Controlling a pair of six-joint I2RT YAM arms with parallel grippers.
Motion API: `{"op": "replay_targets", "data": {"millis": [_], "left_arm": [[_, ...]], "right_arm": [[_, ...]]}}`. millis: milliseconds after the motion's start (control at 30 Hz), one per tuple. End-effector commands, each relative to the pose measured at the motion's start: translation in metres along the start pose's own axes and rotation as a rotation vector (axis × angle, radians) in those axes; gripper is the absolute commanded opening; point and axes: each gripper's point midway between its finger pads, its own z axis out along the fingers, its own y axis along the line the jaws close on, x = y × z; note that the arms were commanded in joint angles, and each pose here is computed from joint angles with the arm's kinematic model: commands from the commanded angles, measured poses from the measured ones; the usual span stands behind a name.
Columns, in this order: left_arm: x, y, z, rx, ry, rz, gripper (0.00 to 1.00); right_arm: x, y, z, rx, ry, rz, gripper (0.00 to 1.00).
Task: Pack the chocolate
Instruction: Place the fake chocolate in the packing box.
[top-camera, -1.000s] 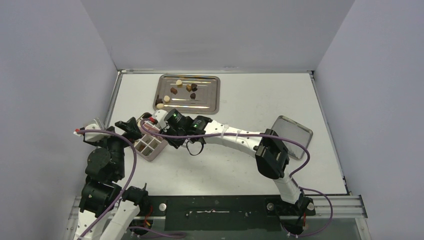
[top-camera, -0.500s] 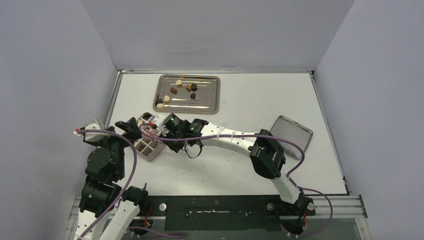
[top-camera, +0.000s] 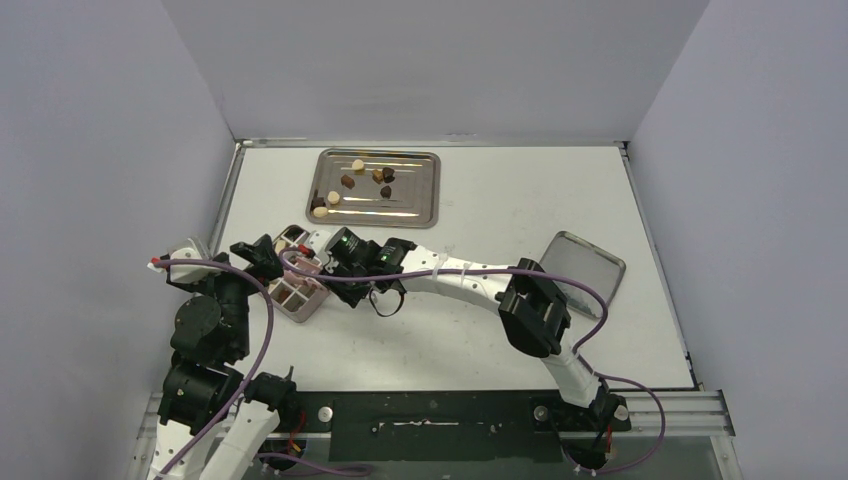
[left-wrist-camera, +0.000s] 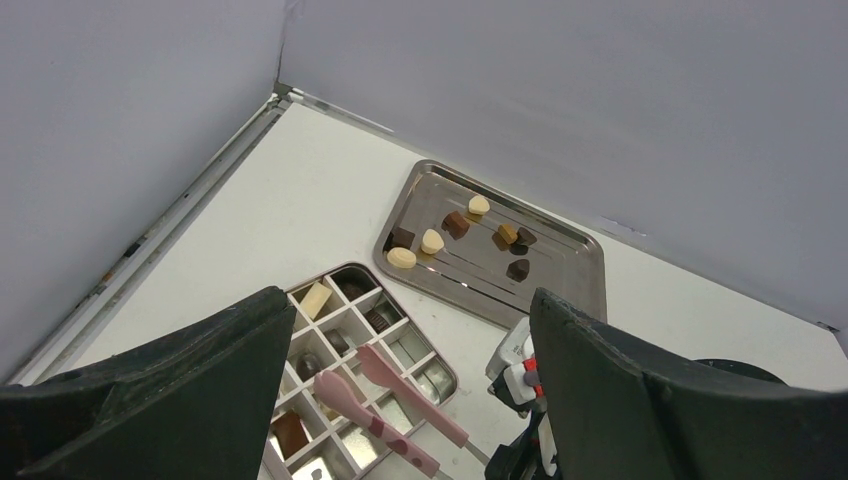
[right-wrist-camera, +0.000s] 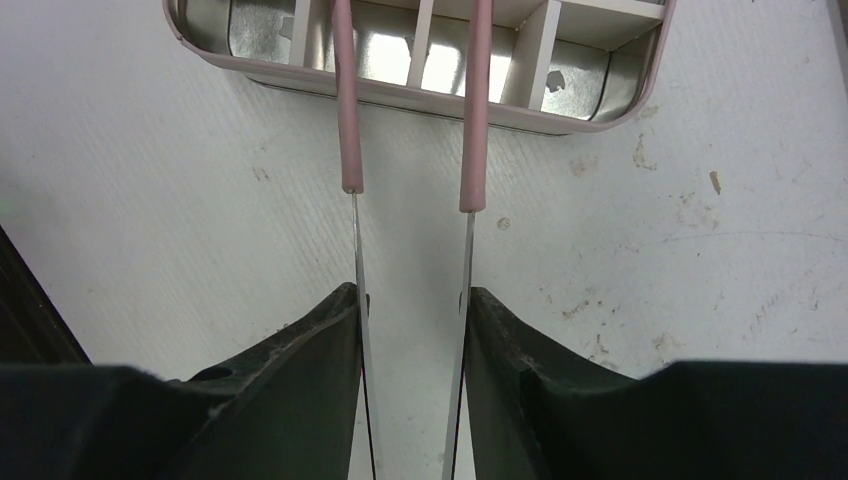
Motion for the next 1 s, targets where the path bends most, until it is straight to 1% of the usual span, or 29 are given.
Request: {"op": "replay_targets", "data": {"millis": [0, 133, 267, 333, 500, 767, 867, 967], "left_arm": [[-0.006, -0.001, -0.001, 0.007, -0.024, -0.006, 0.85], [-0.006, -0.001, -0.002, 0.008, -0.025, -0.006, 0.85], [-0.006, -0.002, -0.002, 0.018, -0.026, -0.007, 0.85], [-0.006, -0.003, -0.002, 0.024, -0.025, -0.008, 0.86], [0.0, -0.011, -0.001, 0.064, -0.011, -0.008, 0.86], [0.005, -0.02, -0.002, 0.108, 0.009, -0.01, 0.86], [0.006, -0.021, -0.002, 0.114, 0.013, -0.007, 0.86], [0.006, -0.022, -0.002, 0.117, 0.013, -0.007, 0.86]], "right_arm": [[-0.033, -0.001, -0.03, 0.028, -0.102, -0.003, 0.37], [-0.042, -0.01, -0.045, 0.053, -0.135, 0.005, 0.34], [-0.053, -0.038, -0.068, 0.11, -0.176, 0.031, 0.34], [-0.056, -0.056, -0.078, 0.141, -0.192, 0.048, 0.34], [-0.051, -0.127, -0.093, 0.262, -0.204, 0.129, 0.35], [-0.037, -0.225, -0.082, 0.409, -0.161, 0.231, 0.35], [-0.032, -0.251, -0.072, 0.435, -0.148, 0.261, 0.36], [-0.026, -0.27, -0.062, 0.454, -0.12, 0.24, 0.36]]}}
